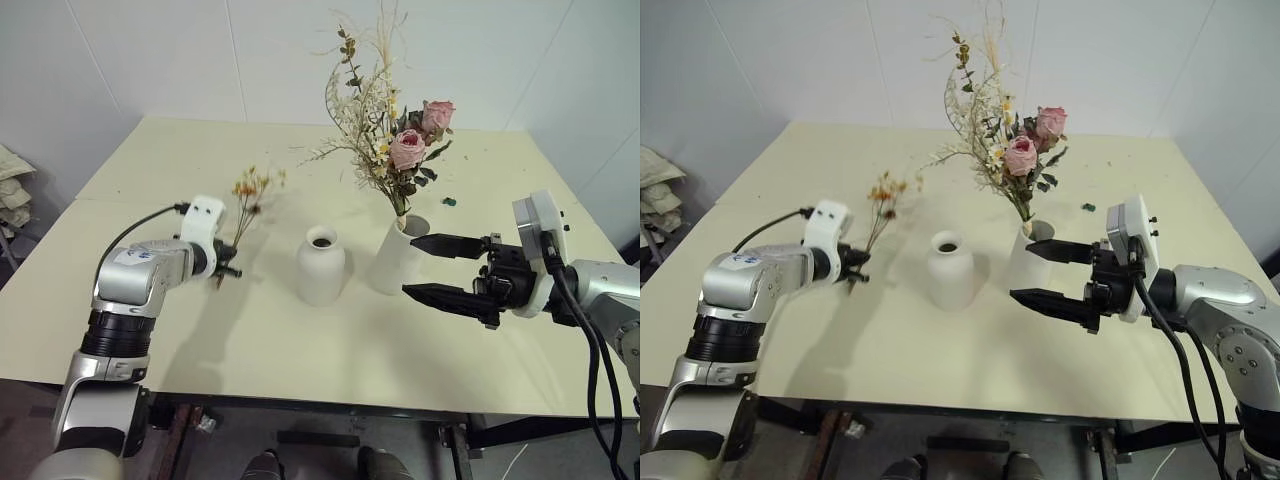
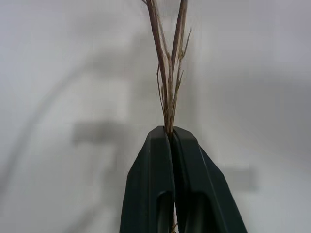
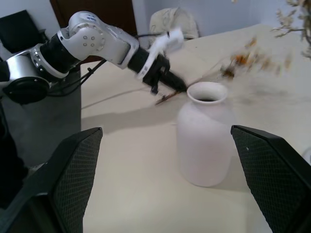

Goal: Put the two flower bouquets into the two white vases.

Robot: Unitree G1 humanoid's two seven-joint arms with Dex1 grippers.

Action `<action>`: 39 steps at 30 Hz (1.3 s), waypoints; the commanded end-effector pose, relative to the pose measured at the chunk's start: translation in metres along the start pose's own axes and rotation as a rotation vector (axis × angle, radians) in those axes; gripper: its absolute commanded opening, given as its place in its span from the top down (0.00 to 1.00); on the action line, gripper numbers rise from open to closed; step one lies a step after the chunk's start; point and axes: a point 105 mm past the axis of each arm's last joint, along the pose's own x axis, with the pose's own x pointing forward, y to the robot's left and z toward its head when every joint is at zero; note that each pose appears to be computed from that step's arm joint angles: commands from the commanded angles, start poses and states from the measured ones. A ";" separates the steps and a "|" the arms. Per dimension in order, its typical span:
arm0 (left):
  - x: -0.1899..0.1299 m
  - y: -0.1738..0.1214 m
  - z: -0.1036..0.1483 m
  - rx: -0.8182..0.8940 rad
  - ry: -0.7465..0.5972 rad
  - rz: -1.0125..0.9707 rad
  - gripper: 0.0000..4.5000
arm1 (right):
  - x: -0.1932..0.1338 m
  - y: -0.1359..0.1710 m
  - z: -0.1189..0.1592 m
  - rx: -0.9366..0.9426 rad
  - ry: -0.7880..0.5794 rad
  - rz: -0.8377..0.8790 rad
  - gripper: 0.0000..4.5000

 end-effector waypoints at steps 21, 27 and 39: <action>-0.069 -0.082 0.124 -0.010 -0.910 -0.834 0.99 | -0.012 0.019 0.009 -0.084 -0.079 -0.154 0.00; -0.072 -0.098 0.130 -0.060 -0.973 -0.976 0.99 | -0.009 0.020 0.012 -0.080 -0.112 -0.131 0.00; -0.038 -0.104 0.096 -0.079 -0.827 -1.070 0.99 | -0.006 0.016 0.007 -0.081 -0.112 -0.169 0.00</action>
